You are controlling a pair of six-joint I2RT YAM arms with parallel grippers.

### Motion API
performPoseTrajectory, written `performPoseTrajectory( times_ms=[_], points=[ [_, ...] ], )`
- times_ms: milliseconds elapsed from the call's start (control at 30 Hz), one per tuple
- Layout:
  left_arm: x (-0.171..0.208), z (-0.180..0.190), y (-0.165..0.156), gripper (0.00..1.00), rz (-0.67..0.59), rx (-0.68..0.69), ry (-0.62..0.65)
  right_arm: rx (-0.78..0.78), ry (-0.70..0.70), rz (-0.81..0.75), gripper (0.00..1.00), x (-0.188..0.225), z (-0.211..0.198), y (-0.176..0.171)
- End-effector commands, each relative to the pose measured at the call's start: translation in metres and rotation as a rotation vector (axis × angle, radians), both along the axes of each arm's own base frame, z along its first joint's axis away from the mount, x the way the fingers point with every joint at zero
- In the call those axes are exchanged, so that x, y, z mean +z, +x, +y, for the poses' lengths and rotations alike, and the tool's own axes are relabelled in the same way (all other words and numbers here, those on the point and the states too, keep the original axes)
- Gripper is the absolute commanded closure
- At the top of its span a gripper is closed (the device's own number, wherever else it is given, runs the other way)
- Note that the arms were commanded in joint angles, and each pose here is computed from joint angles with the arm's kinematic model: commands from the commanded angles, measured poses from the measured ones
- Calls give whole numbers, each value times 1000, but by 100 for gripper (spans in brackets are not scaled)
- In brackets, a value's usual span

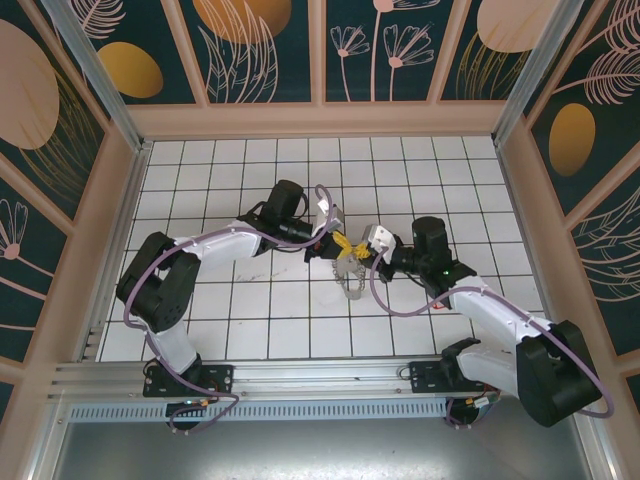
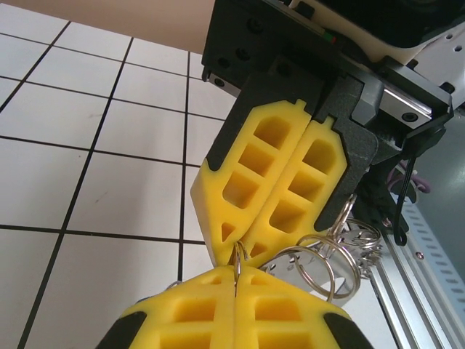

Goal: Put the keys on the keyring

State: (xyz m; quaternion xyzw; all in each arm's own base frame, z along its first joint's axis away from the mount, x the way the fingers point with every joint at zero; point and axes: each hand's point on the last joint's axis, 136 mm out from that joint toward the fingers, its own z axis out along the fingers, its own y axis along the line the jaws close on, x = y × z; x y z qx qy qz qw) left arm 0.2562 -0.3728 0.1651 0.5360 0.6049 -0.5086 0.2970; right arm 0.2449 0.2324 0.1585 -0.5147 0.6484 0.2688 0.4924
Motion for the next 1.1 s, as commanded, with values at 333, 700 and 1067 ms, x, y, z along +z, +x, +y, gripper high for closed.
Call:
performPoseTrajectory(
  times_ms=[333, 700, 1067],
  points=[
    [19, -2, -10, 100, -66, -54, -46, 59, 23, -94, 91, 21, 9, 8],
    [15, -2, -13, 100, -54, -68, -46, 47, 32, -108, 98, 24, 11, 14],
    [-9, 5, -8, 83, -74, -37, 67, 54, 38, -125, 100, 30, 12, 15]
  ],
)
